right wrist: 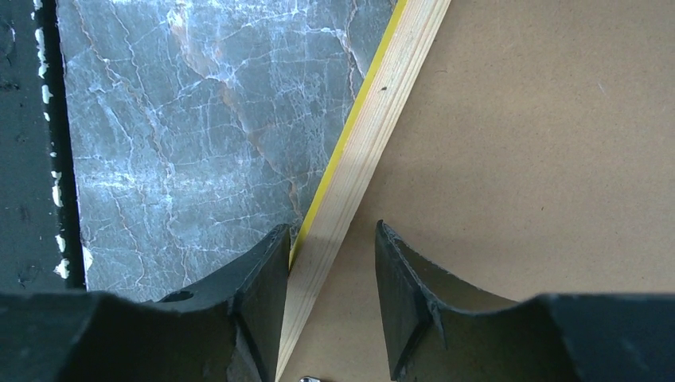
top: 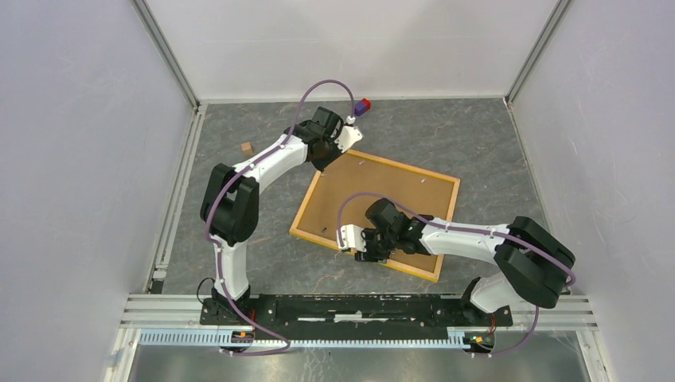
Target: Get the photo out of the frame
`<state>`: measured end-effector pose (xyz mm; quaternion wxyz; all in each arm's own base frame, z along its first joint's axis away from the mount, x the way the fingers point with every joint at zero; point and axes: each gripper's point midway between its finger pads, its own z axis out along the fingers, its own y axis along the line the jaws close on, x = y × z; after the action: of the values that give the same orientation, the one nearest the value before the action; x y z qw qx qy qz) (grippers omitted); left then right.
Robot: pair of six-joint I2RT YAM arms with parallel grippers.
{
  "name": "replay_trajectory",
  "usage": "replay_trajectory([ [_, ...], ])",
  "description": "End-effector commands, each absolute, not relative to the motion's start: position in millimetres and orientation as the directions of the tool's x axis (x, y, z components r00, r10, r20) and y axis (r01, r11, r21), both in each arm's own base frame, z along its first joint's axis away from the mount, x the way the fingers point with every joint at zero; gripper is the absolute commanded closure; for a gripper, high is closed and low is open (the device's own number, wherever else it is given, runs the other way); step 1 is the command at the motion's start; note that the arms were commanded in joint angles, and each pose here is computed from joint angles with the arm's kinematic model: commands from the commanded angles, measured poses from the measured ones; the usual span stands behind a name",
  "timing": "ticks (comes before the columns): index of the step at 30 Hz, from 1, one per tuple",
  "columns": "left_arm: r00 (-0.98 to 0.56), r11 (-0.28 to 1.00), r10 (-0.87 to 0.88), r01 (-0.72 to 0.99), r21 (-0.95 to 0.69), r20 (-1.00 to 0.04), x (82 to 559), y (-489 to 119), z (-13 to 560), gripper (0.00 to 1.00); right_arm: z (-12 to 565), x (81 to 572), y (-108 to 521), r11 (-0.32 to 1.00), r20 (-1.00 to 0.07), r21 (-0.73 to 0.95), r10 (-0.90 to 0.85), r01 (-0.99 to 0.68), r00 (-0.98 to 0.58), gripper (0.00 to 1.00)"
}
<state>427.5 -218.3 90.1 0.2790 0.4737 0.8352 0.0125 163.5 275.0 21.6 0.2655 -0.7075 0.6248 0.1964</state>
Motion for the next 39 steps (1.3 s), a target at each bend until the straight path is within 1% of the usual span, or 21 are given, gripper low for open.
replay_trajectory([
  [1,-0.336,0.483,0.851,0.801,0.354,-0.403,427,-211,93,0.98,2,148,260,-0.097,-0.552,-0.049,-0.827,-0.994,0.108,0.53],
  [4,-0.332,0.460,0.866,0.821,0.338,-0.373,415,-209,91,0.98,2,146,260,-0.098,-0.551,-0.038,-0.828,-0.994,0.103,0.54],
  [10,-0.331,0.435,0.881,0.847,0.305,-0.338,397,-211,88,0.98,0,145,260,-0.103,-0.547,-0.028,-0.831,-0.994,0.101,0.61],
  [17,-0.348,0.441,0.873,0.864,0.245,-0.343,383,-215,86,0.98,-2,144,259,-0.105,-0.543,-0.024,-0.834,-0.994,0.101,0.68],
  [24,-0.380,0.467,0.840,0.870,0.160,-0.387,373,-227,82,0.98,-1,144,260,-0.109,-0.544,-0.021,-0.833,-0.994,0.103,0.70],
  [32,-0.437,0.528,0.789,0.841,0.115,-0.432,374,-237,69,0.98,-1,143,259,-0.115,-0.544,-0.021,-0.832,-0.993,0.108,0.72],
  [39,-0.466,0.559,0.725,0.828,0.038,-0.508,367,-253,74,0.98,-1,142,258,-0.124,-0.543,-0.021,-0.832,-0.992,0.115,0.76],
])
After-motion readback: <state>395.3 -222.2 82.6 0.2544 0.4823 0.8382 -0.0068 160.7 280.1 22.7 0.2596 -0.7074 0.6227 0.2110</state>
